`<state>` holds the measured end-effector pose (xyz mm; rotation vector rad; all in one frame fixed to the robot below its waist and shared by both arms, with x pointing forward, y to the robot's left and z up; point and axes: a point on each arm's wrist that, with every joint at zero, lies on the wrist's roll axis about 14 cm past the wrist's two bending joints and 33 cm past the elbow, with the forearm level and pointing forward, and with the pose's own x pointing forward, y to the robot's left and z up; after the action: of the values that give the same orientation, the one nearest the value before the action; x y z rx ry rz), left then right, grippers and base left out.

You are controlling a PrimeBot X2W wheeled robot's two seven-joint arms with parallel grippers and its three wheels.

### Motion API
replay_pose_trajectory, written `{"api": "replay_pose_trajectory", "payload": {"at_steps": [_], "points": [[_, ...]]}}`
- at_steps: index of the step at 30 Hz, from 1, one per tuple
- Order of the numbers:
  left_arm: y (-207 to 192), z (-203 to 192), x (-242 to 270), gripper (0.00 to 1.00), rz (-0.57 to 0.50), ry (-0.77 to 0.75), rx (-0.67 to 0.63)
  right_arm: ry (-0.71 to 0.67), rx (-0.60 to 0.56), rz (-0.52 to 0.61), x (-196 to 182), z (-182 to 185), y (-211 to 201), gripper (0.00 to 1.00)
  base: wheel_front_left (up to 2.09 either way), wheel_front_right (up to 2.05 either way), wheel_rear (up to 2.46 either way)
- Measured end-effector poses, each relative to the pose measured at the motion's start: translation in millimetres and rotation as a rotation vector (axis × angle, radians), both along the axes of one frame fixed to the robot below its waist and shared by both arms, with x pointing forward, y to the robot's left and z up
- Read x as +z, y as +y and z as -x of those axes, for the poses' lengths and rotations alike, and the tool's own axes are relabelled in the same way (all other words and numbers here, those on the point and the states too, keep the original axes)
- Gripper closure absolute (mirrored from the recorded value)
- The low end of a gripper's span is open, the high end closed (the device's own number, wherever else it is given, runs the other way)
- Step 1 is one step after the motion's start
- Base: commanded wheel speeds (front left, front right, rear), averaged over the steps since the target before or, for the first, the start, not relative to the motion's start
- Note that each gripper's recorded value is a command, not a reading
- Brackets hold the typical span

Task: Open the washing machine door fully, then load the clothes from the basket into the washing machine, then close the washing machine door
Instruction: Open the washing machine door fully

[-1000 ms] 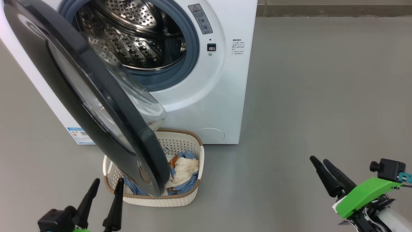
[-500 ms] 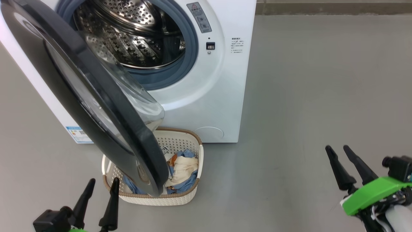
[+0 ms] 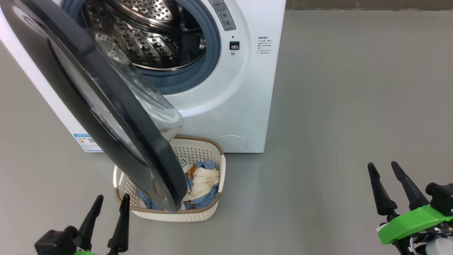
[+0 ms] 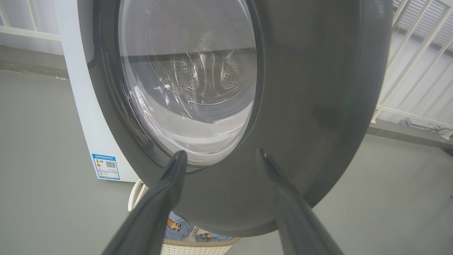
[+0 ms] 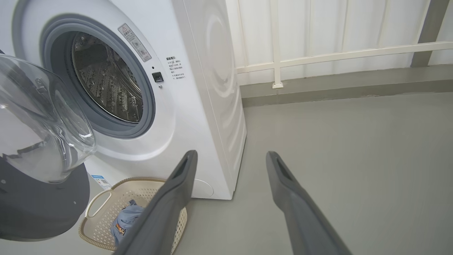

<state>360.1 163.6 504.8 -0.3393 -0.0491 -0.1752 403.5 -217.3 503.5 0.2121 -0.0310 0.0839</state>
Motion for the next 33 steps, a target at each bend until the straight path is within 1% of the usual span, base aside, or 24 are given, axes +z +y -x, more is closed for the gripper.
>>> {"api": "replay_pose_trajectory", "payload": {"at_steps": [7,11,20,21,22,23,29,33], "points": [[0.5,-1.0,-0.9,0.0,0.002,0.003,0.004,0.013,-0.046,0.006,-8.0,6.2,-6.9,0.0,0.0,0.0,0.0],[3.6,-4.3,-0.3,0.0,0.01,0.001,0.02,0.041,-0.053,0.006,-18.3,10.6,-6.3,0.0,0.0,0.0,0.0],[8.1,-5.7,-3.4,0.0,0.008,0.011,0.033,0.059,-0.064,0.008,-25.0,15.5,-7.2,0.0,0.0,0.0,0.0],[8.4,-5.6,-3.8,0.25,0.007,0.012,0.034,0.058,-0.065,0.008,-24.8,15.5,-7.5,0.0,0.0,0.0,0.0],[8.7,-5.3,-4.4,0.8,0.002,0.013,0.035,0.057,-0.065,0.007,-24.4,15.3,-7.4,0.0,0.0,0.0,0.0],[9.1,-5.4,-4.3,1.0,0.0,0.013,0.036,0.056,-0.065,0.005,-24.1,15.1,-7.2,0.0,0.0,0.0,0.0],[22.7,-11.1,12.9,1.0,0.001,-0.04,0.076,0.049,-0.059,0.004,-22.0,14.5,-4.8,0.0,0.0,0.0,0.0],[37.6,-14.2,42.0,1.0,0.007,-0.13,0.121,0.047,-0.055,0.003,-21.3,13.7,-3.2,0.0,0.0,0.0,0.0]]}}
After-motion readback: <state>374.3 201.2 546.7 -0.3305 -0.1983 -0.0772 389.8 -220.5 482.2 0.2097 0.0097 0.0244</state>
